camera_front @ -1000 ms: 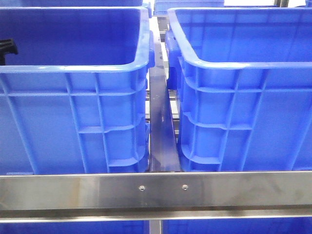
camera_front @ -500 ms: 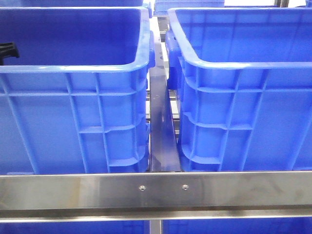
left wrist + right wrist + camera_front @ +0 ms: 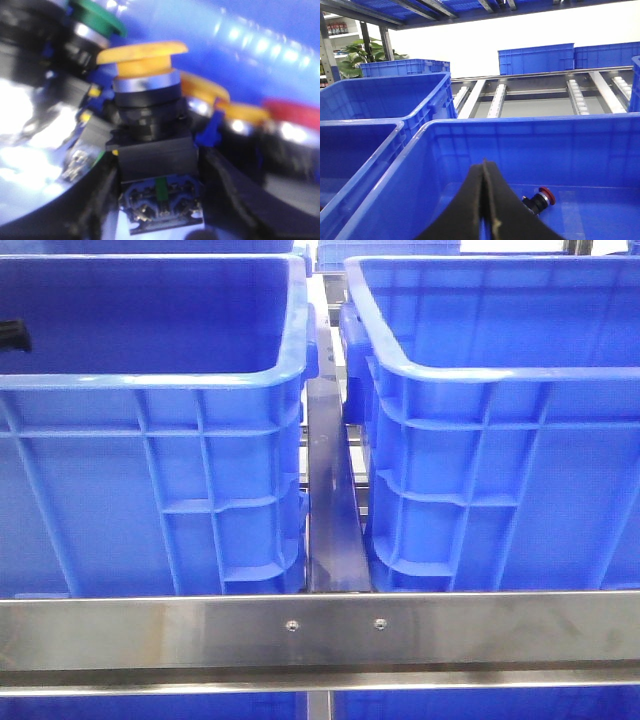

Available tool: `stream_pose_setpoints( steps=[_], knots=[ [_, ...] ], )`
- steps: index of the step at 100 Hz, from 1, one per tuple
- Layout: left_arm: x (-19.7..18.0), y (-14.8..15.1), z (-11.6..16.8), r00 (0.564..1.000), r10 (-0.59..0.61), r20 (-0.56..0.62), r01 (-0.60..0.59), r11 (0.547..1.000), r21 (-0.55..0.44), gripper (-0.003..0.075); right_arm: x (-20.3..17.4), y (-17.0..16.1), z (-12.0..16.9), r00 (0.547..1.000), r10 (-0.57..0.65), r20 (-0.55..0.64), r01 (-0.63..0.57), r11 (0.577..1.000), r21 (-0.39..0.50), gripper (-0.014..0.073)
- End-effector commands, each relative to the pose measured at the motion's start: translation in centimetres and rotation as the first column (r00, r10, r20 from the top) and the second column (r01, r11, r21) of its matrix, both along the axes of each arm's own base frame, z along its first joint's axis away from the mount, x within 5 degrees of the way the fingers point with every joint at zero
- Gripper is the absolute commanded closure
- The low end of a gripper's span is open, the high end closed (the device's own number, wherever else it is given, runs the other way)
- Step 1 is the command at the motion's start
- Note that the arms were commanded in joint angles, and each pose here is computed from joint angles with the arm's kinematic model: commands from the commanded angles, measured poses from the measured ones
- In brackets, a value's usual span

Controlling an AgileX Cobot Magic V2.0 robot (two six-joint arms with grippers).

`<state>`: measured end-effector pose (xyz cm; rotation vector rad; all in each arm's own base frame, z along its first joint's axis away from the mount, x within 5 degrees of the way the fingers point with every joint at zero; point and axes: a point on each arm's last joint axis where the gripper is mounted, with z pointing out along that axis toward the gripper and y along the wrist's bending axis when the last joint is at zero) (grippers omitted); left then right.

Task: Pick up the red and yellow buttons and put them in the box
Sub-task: 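Close the left gripper on a yellow-capped button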

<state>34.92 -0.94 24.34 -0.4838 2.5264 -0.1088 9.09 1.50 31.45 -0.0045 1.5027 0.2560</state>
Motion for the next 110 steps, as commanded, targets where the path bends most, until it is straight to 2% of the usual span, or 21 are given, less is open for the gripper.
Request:
stream_pose_setpoints(
  steps=[1,19,34,55,78,92,110],
  knots=[
    [-1.0,0.1,4.3,0.990,-0.071,0.124,0.065,0.997,0.052,0.0739,-0.1,0.2,0.9,0.999,0.025,0.030,-0.024,1.000,-0.007,0.0663],
    [-3.8,0.3,7.7,0.974,-0.170,0.148,0.150,0.979,0.139,0.0739,-0.1,0.2,0.9,0.999,0.025,0.030,-0.025,1.000,-0.006,0.0663],
    [-6.8,0.3,10.9,0.952,-0.186,0.242,0.151,0.976,0.158,0.0739,-0.1,0.2,0.9,0.999,0.025,0.030,-0.025,1.000,-0.006,0.0663],
    [-11.9,-1.3,14.4,0.884,-0.290,0.367,0.225,0.952,0.209,0.0739,-0.1,0.2,0.9,0.999,0.025,0.029,-0.025,1.000,-0.006,0.0663],
    [-15.9,-3.1,15.8,0.811,-0.404,0.424,0.332,0.913,0.236,0.0739,-0.1,0.2,0.9,0.999,0.026,0.027,-0.026,1.000,0.010,0.0663],
    [-16.9,-5.1,16.2,0.739,-0.514,0.436,0.443,0.858,0.261,0.0739,-0.1,0.2,0.9,0.999,0.026,0.027,-0.026,1.000,0.010,0.0663],
    [-18.4,-8.4,16.2,0.605,-0.673,0.425,0.615,0.735,0.287,0.0739,-0.1,0.2,0.9,0.999,0.027,0.027,-0.027,1.000,0.011,0.0663]
  ],
)
